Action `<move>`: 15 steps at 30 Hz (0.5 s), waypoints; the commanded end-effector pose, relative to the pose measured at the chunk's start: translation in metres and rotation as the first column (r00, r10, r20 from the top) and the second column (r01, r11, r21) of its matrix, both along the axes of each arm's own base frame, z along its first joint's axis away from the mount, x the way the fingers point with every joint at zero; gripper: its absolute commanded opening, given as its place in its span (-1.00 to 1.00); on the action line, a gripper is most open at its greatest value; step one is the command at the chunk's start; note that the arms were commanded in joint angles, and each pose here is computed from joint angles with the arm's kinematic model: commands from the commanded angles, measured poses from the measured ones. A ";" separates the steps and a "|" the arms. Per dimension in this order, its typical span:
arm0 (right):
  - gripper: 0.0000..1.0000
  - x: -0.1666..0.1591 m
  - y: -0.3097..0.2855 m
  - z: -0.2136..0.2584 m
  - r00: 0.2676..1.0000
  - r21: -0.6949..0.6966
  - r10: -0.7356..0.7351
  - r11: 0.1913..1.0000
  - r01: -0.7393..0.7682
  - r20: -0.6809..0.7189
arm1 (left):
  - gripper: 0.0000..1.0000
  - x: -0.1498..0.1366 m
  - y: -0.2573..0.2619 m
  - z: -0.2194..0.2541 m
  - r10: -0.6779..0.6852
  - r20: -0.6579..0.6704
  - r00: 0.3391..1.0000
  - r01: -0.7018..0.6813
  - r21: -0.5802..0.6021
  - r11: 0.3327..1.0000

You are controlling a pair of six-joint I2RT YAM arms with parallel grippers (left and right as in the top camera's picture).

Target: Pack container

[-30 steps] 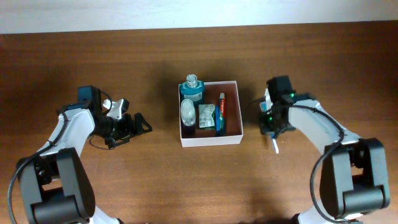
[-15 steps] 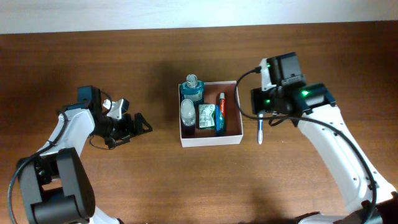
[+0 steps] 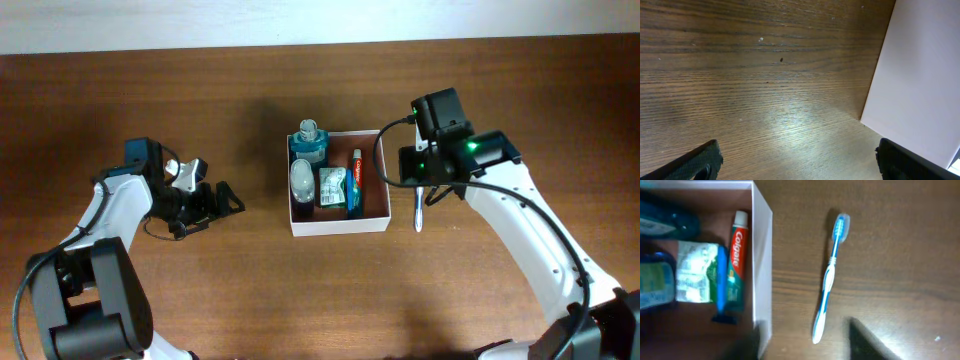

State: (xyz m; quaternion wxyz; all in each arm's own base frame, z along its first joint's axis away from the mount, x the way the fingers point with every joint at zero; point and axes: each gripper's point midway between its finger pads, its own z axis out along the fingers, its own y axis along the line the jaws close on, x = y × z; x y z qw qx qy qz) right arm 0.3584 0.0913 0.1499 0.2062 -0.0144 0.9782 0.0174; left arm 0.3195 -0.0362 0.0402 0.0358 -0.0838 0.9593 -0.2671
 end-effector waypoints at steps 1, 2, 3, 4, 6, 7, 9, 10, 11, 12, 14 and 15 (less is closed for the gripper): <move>0.97 0.007 -0.008 0.001 0.999 -0.016 -0.037 0.999 0.037 0.019 | 0.99 0.000 0.001 0.006 -0.007 0.026 1.000 0.007 0.001 1.000; 0.97 0.009 -0.010 0.001 0.999 -0.015 -0.044 0.999 0.044 0.020 | 0.99 0.000 0.001 0.006 -0.007 0.026 1.000 0.007 0.001 1.000; 0.97 0.010 -0.014 0.000 0.998 -0.014 -0.054 0.998 0.054 0.020 | 0.99 0.000 0.000 0.006 -0.008 0.026 1.000 0.007 0.001 1.000; 0.97 0.012 -0.018 -0.001 0.997 -0.013 -0.071 0.997 0.071 0.020 | 0.99 0.000 0.001 0.006 -0.007 0.026 1.000 0.007 0.001 1.000; 0.98 0.015 -0.028 -0.006 0.994 -0.009 -0.113 0.994 0.113 0.008 | 0.99 0.000 0.001 0.006 -0.007 0.026 1.000 0.007 0.001 1.000; 0.97 0.017 -0.033 -0.010 0.992 -0.010 -0.127 0.992 0.127 0.000 | 0.99 0.000 0.001 0.006 -0.007 0.026 1.000 0.007 0.001 1.000; 0.97 0.020 -0.041 -0.020 0.988 -0.007 -0.151 0.989 0.151 -0.024 | 0.99 0.000 0.000 0.006 -0.007 0.026 1.000 0.007 0.001 1.000; 0.99 0.022 -0.045 -0.026 0.986 -0.007 -0.162 0.987 0.162 -0.039 | 0.99 0.000 0.000 0.006 -0.008 0.026 1.000 0.007 0.001 1.000; 0.86 0.024 -0.049 -0.033 0.984 -0.011 -0.173 0.985 0.172 -0.053 | 0.99 0.000 0.001 0.006 -0.007 0.026 1.000 0.007 0.001 1.000; 0.74 0.024 -0.051 -0.037 0.982 -0.015 -0.179 0.984 0.178 -0.065 | 0.99 0.000 0.001 0.006 -0.007 0.026 1.000 0.007 0.001 1.000; 0.43 0.026 -0.056 -0.055 0.976 -0.029 -0.192 0.981 0.190 -0.105 | 0.99 0.000 0.000 0.006 -0.007 0.026 1.000 0.007 0.001 1.000; 0.43 0.027 -0.056 -0.062 0.974 -0.033 -0.192 0.981 0.190 -0.118 | 0.99 0.000 0.001 0.006 -0.007 0.026 1.000 0.007 0.001 1.000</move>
